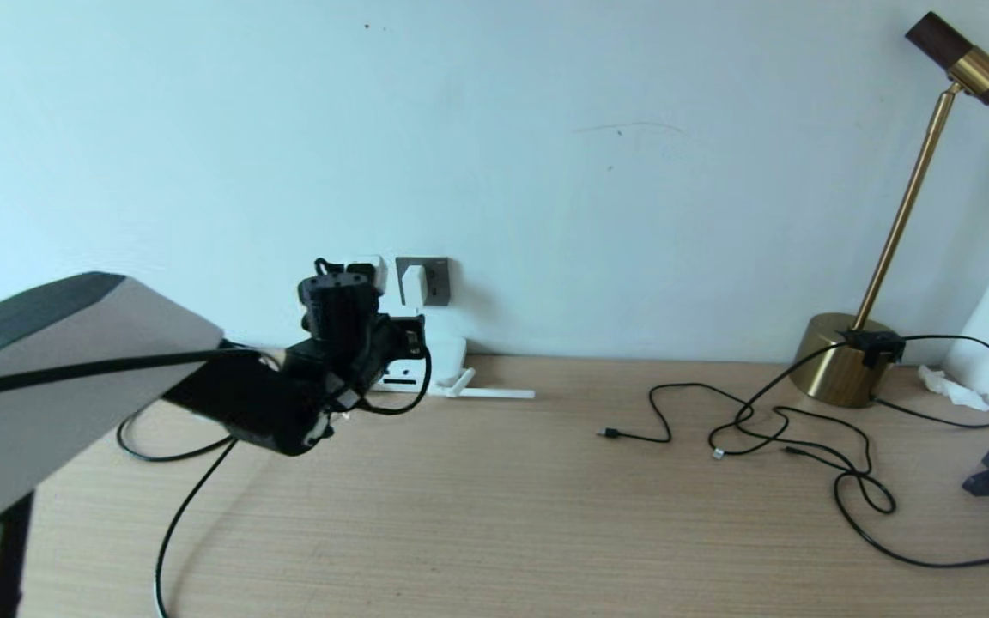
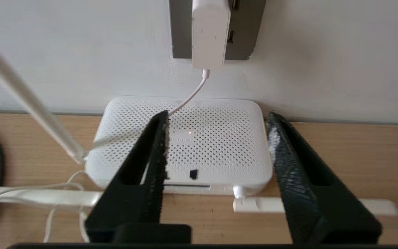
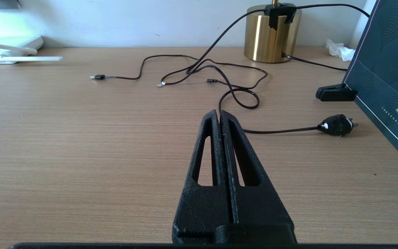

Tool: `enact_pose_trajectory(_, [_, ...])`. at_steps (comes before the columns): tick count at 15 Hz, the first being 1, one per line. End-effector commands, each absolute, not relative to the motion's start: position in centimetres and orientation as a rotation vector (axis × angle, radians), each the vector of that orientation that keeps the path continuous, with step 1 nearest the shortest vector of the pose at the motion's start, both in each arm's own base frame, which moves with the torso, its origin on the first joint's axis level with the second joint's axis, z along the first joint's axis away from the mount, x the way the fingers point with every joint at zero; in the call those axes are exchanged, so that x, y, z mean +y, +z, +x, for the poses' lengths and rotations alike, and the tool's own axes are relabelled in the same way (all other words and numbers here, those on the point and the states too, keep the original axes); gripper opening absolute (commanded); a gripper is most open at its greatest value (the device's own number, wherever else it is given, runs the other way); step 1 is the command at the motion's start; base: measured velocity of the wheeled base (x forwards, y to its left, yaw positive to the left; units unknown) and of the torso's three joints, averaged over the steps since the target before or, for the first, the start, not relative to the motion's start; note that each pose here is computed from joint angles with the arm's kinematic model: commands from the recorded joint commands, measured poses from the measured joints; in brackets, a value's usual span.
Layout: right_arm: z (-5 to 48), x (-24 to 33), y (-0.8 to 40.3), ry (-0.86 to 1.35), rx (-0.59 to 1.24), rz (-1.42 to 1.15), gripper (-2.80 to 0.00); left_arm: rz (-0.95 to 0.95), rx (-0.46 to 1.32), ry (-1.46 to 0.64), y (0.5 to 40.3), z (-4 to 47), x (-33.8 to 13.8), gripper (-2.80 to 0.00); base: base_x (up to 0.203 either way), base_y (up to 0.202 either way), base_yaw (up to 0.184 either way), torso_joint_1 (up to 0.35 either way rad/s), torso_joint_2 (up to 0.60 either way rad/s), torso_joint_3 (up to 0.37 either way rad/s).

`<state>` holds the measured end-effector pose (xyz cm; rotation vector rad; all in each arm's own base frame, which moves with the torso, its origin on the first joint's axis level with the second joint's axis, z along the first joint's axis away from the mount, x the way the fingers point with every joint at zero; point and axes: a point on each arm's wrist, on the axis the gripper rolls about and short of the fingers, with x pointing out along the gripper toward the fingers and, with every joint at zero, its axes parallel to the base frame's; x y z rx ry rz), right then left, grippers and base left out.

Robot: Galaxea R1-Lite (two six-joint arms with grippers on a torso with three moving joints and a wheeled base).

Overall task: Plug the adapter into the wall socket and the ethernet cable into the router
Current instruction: Pick up cable

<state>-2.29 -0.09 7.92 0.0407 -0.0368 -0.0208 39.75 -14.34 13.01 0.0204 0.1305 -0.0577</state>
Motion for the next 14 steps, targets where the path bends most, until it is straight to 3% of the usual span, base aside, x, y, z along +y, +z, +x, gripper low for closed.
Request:
enact_pose_trajectory(1, [-2.2,-0.1,7.6,-0.021,-0.026,0.04,-2.8,0.0,0.028,-0.093,18.9,34.4,-12.4,-2.8,0.0,0.0,0.0,0.0,0.0,0.0])
enact_pose_trajectory(4, [-2.2,-0.1,7.6,-0.021,-0.026,0.04,-2.8,0.1,-0.056,-0.261,23.5,26.6,-9.8,-2.8,0.0,0.0,0.0,0.0,0.0,0.0])
enact_pose_trajectory(6, [-2.2,-0.1,7.6,-0.021,-0.026,0.04,-2.8,0.199,0.011,-0.415,24.6,21.1,-8.0,-2.8,0.0,0.0,0.0,0.0,0.0,0.0])
enact_pose_trajectory(10, [-2.2,-0.1,7.6,-0.021,-0.026,0.04,-2.8,0.414,0.599,-0.768,19.3,11.6,-5.7,-2.8,0.0,0.0,0.0,0.0,0.0,0.0])
enact_pose_trajectory(11, [-2.2,-0.1,7.6,-0.021,-0.026,0.04,-2.8,0.484,0.638,-0.879,18.2,10.3,-5.9,0.0,0.0,0.0,0.0,0.0,0.0,0.0])
enact_pose_trajectory(14, [-2.2,-0.1,7.6,-0.021,-0.026,0.04,-2.8,0.66,0.775,-1.051,15.2,10.3,-6.7,0.0,0.0,0.0,0.0,0.0,0.0,0.0])
